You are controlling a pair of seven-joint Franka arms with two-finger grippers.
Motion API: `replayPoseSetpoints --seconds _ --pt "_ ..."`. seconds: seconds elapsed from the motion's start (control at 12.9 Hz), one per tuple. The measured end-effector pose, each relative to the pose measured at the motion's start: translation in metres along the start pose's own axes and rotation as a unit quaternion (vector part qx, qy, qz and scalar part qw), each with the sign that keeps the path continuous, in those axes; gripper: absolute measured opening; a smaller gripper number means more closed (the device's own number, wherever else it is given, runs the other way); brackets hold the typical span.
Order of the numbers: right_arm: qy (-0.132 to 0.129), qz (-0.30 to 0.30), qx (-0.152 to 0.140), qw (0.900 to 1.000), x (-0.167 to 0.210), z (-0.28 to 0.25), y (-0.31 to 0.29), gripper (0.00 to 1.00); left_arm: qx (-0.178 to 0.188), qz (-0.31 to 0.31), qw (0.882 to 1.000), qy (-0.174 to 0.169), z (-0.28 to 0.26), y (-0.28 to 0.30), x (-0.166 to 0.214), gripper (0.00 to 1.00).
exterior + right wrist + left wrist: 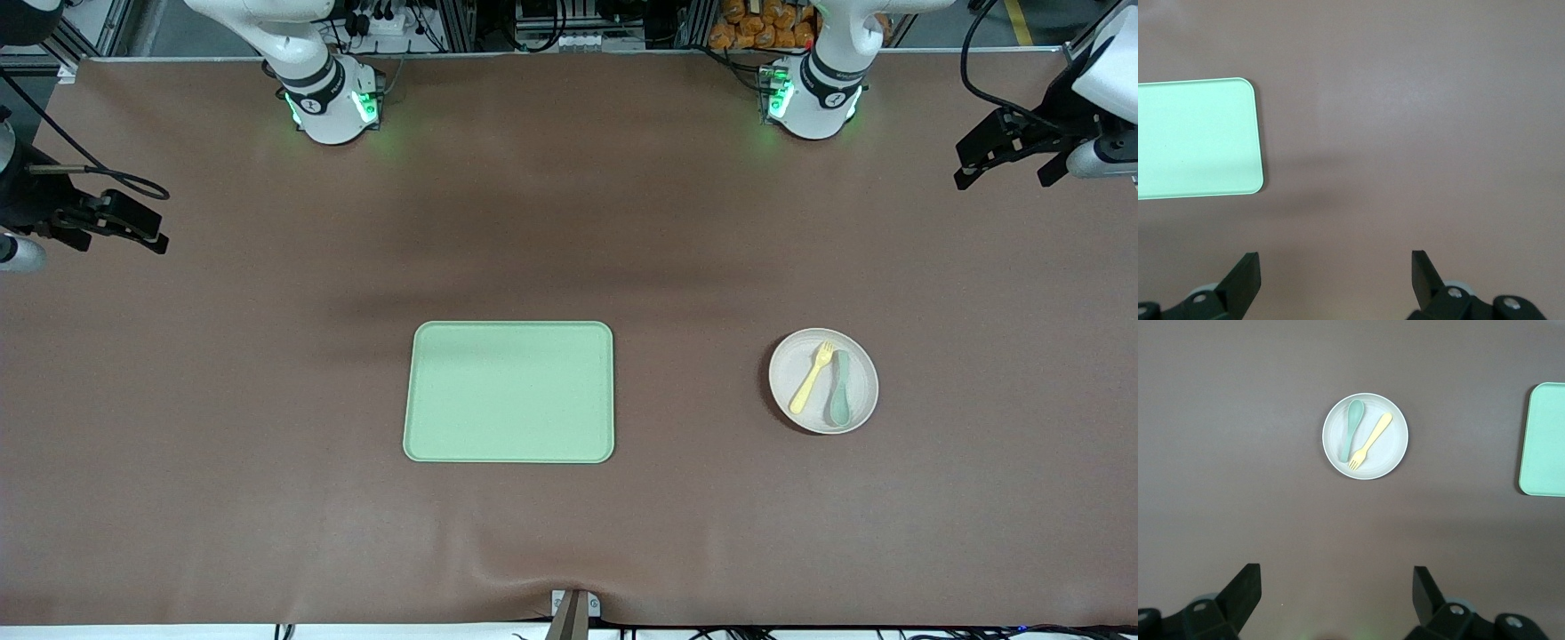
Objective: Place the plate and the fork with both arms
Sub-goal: 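Reach the left gripper down to the rim of the white plate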
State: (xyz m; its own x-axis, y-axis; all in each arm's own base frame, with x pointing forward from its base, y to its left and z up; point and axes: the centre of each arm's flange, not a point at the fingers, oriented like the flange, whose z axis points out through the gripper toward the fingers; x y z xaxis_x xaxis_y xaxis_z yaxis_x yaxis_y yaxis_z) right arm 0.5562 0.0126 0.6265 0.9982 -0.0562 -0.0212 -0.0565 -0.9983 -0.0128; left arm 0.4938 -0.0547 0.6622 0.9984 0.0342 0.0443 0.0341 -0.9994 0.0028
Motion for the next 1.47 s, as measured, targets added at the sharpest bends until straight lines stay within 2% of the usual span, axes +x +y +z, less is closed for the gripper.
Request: replayPoseSetpoints --seconds 0.47,0.7,0.93,1.16,1.47 --pt "0.0 -0.003 0.0 1.0 0.0 0.0 0.003 1.0 0.001 -0.002 1.0 -0.01 0.011 -0.002 0.006 1.0" --pt "0.0 -0.002 0.0 1.0 0.0 0.0 0.004 1.0 0.003 -0.002 0.999 -0.036 0.044 -0.001 0.026 1.0" --pt "-0.001 -0.002 0.0 1.0 0.0 0.001 0.005 1.0 0.003 -0.011 0.999 -0.046 0.088 -0.008 0.05 1.0" --pt "-0.001 -0.002 0.0 1.0 0.0 0.001 0.005 1.0 0.001 -0.026 0.999 -0.036 0.144 -0.026 0.06 1.0" --pt "-0.002 -0.009 0.0 1.0 0.001 0.001 0.006 1.0 -0.003 -0.038 0.999 0.002 0.241 -0.038 0.058 1.0"
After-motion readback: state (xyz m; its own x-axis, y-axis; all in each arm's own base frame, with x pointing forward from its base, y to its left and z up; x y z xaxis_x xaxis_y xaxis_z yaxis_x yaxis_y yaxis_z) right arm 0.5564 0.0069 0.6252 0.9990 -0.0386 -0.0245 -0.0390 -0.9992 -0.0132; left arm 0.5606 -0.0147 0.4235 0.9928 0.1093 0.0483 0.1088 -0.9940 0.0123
